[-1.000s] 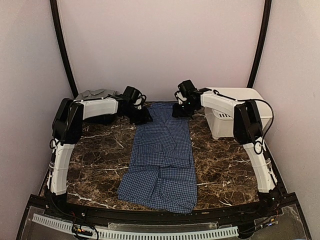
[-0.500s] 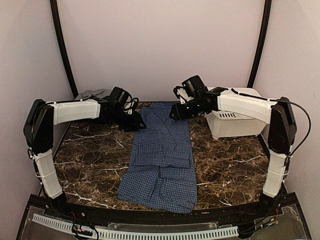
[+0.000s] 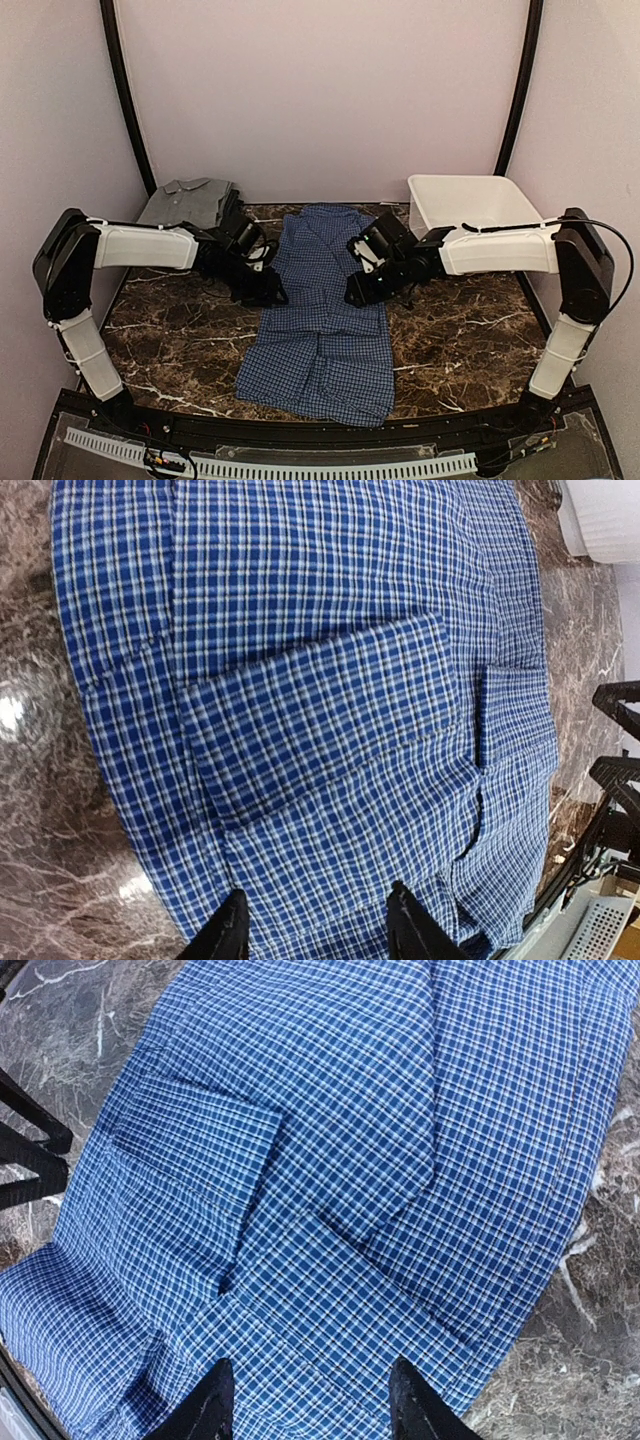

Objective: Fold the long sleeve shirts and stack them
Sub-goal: Flatten out the crumpled shirt at the center of the board.

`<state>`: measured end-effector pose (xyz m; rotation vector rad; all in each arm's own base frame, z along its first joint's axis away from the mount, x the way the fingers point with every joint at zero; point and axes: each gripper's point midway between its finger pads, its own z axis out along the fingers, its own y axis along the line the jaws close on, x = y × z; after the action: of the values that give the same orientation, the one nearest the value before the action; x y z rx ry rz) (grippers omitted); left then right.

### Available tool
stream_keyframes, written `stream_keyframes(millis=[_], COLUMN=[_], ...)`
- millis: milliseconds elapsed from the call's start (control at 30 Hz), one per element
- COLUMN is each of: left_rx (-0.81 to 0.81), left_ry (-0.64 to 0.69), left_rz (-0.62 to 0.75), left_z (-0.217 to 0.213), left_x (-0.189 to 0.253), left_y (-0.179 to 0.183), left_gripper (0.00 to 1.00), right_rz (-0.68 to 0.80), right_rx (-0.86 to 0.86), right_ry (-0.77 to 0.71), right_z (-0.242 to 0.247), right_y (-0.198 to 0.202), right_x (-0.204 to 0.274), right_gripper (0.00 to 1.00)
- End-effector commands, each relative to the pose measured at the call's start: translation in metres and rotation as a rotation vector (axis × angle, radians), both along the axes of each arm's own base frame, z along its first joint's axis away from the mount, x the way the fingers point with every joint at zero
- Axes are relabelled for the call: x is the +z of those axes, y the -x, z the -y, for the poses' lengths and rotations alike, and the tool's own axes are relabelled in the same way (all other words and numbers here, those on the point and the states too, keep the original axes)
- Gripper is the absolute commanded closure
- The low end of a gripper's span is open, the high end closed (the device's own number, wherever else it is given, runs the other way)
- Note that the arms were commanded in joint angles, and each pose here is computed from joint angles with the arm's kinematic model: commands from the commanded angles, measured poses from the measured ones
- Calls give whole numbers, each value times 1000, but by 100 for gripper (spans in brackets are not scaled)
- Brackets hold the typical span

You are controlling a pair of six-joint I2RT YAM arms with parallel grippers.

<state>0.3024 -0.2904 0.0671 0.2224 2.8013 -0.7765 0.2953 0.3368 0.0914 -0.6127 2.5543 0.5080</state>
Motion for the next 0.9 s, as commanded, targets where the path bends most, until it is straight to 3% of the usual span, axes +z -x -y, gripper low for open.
stream_keyframes(millis=[0, 433, 867], left_rx=[28, 18, -9], left_ry=[-72, -118, -123], left_rz=[77, 64, 84], left_z=[-5, 3, 11], left_x=[3, -31, -28], left_y=[-25, -43, -46], left_gripper=[54, 55, 77], right_rz=[53, 27, 1], right_rx=[-81, -83, -79], right_ry=[-36, -30, 3], right_z=[3, 5, 5], right_y=[-12, -8, -7], right_x=[9, -12, -33], right_gripper=[50, 51, 51])
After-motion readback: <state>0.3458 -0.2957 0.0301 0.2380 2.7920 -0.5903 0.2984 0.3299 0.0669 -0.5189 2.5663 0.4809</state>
